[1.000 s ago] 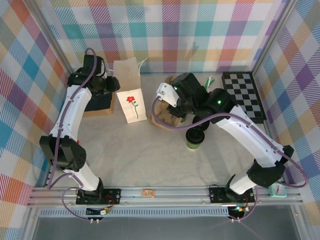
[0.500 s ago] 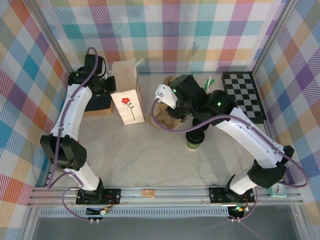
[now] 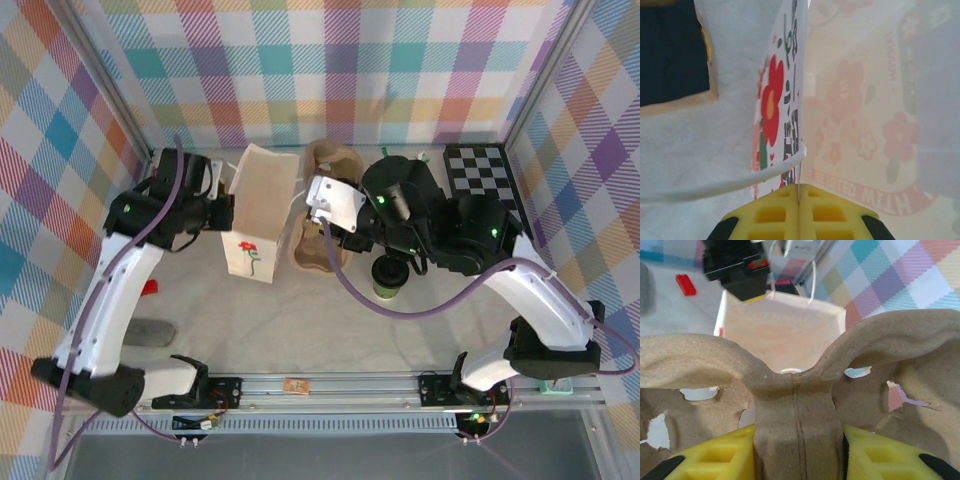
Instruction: Pack the takeout coffee
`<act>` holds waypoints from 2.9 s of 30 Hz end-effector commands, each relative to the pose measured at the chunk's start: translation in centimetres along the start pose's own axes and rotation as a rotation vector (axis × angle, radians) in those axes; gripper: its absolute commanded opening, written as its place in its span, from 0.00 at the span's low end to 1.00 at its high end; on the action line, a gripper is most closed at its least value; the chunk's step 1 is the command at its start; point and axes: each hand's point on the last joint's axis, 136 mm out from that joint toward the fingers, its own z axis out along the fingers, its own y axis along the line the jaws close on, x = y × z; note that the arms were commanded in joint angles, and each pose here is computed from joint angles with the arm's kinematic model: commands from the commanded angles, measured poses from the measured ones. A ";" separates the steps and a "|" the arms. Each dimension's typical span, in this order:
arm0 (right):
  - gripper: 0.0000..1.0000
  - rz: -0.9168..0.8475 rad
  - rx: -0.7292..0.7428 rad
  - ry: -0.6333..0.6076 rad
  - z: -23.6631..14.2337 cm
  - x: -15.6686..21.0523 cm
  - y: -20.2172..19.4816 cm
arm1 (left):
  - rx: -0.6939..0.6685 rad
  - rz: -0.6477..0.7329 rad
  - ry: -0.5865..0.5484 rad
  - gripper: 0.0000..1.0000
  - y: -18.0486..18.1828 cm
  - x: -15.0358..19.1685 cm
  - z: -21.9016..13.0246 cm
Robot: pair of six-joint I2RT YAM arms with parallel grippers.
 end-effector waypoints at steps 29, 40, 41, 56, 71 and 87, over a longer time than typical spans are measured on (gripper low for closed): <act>0.43 0.217 -0.309 -0.073 11.4 -5.8 6.4 | 0.046 -0.061 0.057 0.00 -0.2 8.6 -3.1; 0.43 0.438 -0.583 0.015 10.7 -2.6 7.3 | 0.055 -0.058 0.056 0.00 -0.4 8.5 -3.2; 0.44 0.466 -0.616 0.016 10.5 -2.4 7.2 | 0.055 -0.057 0.057 0.00 -0.4 8.5 -3.2; 0.46 0.550 -0.822 0.063 12.5 -1.4 9.0 | 0.059 -0.044 0.073 0.00 -0.6 8.7 -2.9; 0.43 0.362 -0.609 0.266 18.3 3.5 10.1 | 0.089 -0.038 0.083 0.00 -1.2 8.7 -2.5; 0.39 0.207 -0.422 0.350 21.9 5.5 9.7 | 0.115 -0.035 0.099 0.04 -1.7 9.2 -1.7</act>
